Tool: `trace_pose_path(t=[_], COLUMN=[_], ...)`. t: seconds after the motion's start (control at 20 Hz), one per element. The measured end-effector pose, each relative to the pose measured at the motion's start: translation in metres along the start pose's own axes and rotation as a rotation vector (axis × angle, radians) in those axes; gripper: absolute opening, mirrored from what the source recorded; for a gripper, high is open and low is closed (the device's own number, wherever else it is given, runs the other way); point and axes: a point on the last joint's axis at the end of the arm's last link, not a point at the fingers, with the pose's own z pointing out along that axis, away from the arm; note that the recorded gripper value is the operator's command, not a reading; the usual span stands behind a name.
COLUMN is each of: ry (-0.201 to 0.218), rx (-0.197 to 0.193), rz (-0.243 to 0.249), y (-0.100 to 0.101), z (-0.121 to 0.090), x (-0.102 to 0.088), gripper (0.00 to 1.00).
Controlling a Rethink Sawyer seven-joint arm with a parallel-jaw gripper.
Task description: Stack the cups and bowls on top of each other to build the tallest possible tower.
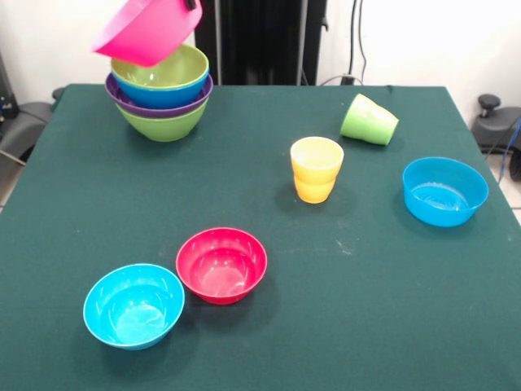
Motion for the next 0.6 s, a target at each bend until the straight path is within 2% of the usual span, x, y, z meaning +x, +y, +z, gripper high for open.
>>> trace_pose_path(t=[0.55, 0.6], ry=[-0.029, -0.031], rx=[0.002, 0.002], rz=[-0.012, -0.015], y=[-0.008, -0.008], z=[-0.011, -0.012], x=[-0.002, -0.002], gripper=[0.00, 1.00])
